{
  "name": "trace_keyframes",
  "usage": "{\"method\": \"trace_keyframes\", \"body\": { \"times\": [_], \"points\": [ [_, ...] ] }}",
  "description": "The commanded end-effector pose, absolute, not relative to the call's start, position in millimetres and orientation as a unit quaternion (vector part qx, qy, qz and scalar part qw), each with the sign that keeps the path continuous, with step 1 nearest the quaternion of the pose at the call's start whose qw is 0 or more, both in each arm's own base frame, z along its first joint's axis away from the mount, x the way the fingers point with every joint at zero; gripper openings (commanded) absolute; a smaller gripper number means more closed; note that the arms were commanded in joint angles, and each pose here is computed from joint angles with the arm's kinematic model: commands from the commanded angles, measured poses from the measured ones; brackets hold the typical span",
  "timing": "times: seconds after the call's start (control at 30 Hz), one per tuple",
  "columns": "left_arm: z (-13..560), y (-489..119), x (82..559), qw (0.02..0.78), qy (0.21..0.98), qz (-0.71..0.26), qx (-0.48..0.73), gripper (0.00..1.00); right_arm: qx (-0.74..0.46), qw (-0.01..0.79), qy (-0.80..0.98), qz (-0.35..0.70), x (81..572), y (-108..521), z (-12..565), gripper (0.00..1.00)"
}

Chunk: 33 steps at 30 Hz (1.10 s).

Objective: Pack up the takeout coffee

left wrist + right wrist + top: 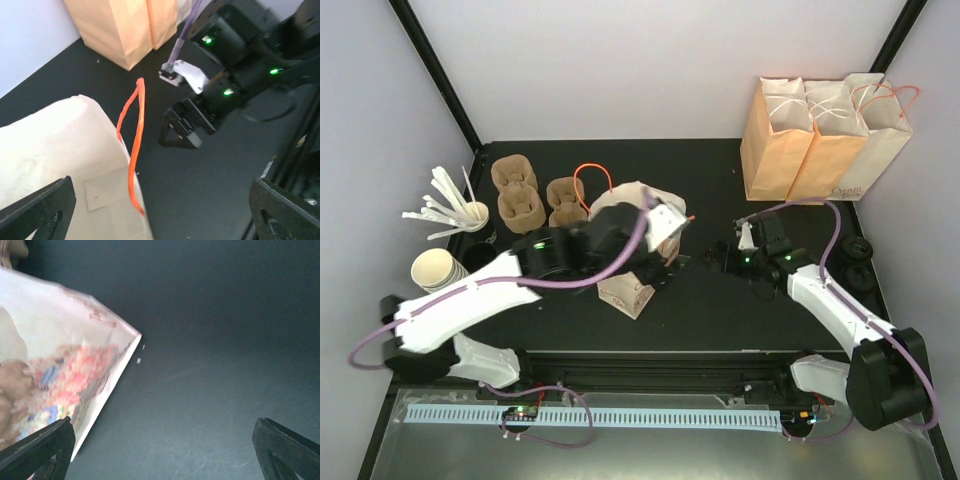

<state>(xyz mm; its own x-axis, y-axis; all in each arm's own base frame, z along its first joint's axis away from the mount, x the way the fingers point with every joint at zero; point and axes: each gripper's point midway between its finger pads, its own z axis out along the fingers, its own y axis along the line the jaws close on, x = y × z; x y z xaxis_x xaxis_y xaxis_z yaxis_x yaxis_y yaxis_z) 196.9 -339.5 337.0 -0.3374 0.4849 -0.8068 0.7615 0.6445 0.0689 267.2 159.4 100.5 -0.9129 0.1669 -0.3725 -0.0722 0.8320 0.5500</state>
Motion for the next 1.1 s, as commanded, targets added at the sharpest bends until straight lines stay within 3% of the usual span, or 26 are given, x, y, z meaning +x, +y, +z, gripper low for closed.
{"method": "trace_keyframes", "body": {
  "times": [0.0, 0.23, 0.37, 0.5, 0.67, 0.9, 1.07],
  "points": [
    [413, -298, 160, 0.479, 0.753, -0.292, 0.344, 0.99, 0.039, 0.258, 0.95, 0.173, 283, 120, 130, 1.0],
    [416, -206, 177, 0.524, 0.782, -0.284, 0.182, 0.99, 0.037, 0.289, 0.939, 0.183, 296, 123, 183, 1.0],
    [376, -172, 195, 0.476, 0.839, -0.236, 0.119, 0.99, 0.086, 0.297, 0.941, 0.141, 303, 103, 200, 1.0],
    [341, -148, 209, 0.432, 0.872, -0.225, 0.054, 0.99, 0.121, 0.306, 0.94, 0.094, 305, 81, 213, 0.92],
    [310, -111, 226, 0.418, 0.889, -0.188, -0.028, 0.99, 0.109, 0.333, 0.929, 0.118, 303, 85, 232, 0.87],
    [293, -105, 243, 0.389, 0.878, -0.257, -0.11, 0.99, 0.072, 0.347, 0.919, 0.173, 293, 102, 249, 0.88],
    [316, -139, 248, 0.41, 0.844, -0.345, -0.025, 0.99, 0.069, 0.35, 0.922, 0.153, 291, 95, 259, 0.88]
  ]
}}
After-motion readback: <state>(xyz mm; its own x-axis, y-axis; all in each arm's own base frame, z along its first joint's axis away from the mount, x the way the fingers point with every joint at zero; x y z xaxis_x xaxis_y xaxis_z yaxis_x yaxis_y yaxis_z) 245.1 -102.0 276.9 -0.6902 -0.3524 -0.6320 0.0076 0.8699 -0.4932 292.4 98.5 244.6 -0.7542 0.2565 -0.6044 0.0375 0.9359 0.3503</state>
